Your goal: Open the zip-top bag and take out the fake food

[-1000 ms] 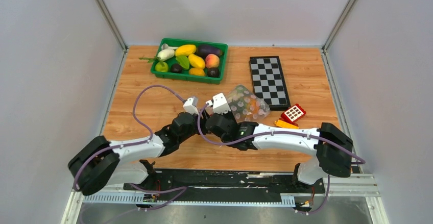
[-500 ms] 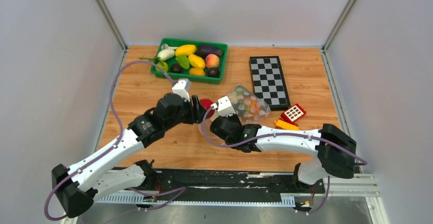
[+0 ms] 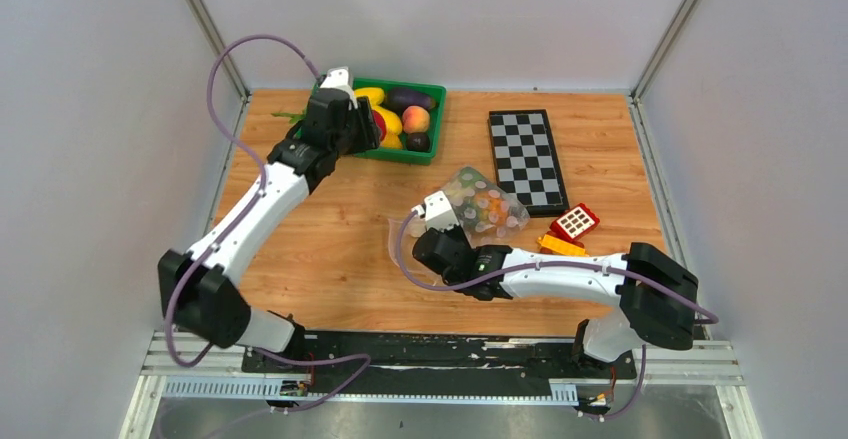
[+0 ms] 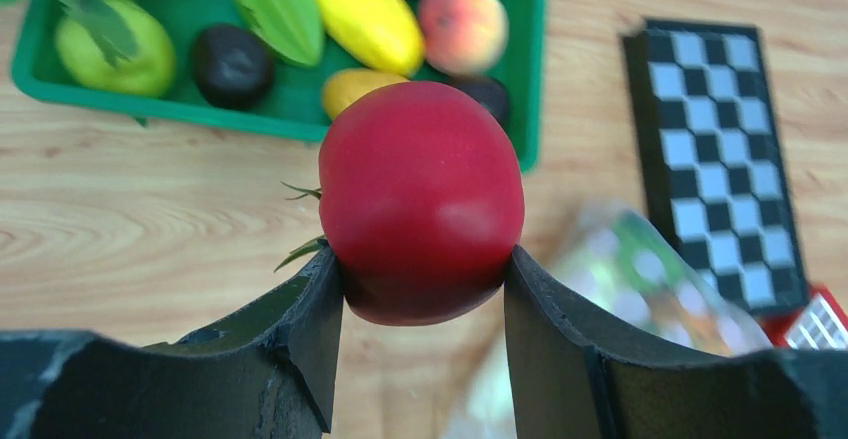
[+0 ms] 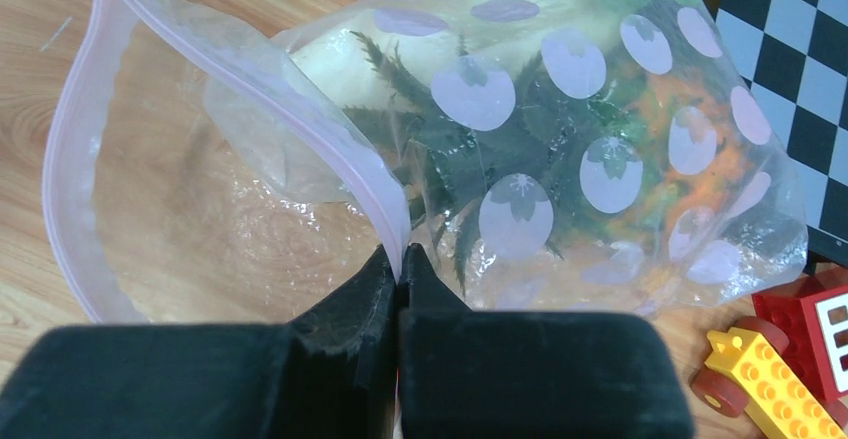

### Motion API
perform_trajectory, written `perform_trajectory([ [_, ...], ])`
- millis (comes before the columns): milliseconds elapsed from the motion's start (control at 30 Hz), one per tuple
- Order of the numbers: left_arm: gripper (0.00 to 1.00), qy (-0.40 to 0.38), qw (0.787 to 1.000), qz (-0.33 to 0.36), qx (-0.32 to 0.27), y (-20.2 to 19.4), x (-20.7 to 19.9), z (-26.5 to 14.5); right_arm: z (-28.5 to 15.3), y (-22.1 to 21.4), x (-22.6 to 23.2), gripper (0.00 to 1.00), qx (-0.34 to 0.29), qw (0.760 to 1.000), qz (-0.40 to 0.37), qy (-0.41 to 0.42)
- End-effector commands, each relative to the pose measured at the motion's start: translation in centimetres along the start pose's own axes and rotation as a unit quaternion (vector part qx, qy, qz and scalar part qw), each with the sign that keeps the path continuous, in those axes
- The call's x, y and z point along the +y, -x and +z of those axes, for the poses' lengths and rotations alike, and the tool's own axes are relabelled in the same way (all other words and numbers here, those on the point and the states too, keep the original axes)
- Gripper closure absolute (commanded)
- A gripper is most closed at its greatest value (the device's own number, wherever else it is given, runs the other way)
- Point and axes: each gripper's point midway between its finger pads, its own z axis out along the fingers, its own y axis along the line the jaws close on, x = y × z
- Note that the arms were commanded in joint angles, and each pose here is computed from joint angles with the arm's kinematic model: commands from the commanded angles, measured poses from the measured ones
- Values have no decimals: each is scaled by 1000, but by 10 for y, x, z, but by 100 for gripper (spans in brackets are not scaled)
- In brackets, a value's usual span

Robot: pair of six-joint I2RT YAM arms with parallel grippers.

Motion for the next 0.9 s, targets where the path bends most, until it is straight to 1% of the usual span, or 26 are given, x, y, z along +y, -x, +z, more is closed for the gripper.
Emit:
perform_trajectory([
  [0,88,51,997,-4,-60,52,32,48,1,14,11,100,-19,999,13,27],
  [33,87,65,996,-7,-55,52,41,67,1,15,12,100,-21,999,12,31],
  [67,87,69,996,-11,-60,59,47,76,1,15,13,100,-22,999,10,34],
  [100,87,76,996,-11,-52,56,55,94,1,15,14,100,-23,999,9,35],
  [200,83,98,994,-11,-38,56,76,132,2,15,14,100,-23,999,4,36],
  [333,77,154,988,-14,-28,56,113,169,2,16,18,100,-23,999,2,42],
  [400,72,185,982,-5,-25,56,131,183,2,17,19,100,-22,999,1,46],
  [467,63,206,978,10,-25,61,143,192,3,16,21,100,-21,999,-1,48],
  [600,35,233,971,48,-10,65,154,202,4,16,21,100,-20,999,-9,48],
  [667,20,233,971,54,-4,67,153,197,4,17,21,100,-20,999,-11,45],
  [700,11,231,972,54,-1,67,151,193,4,18,20,100,-21,999,-11,44],
  [733,5,225,973,52,-1,68,149,187,4,18,20,100,-21,999,-11,44],
  [767,1,214,975,51,-1,69,144,182,3,20,20,100,-22,999,-10,44],
  [867,0,187,982,37,4,66,133,161,1,23,20,100,-25,999,-6,46],
])
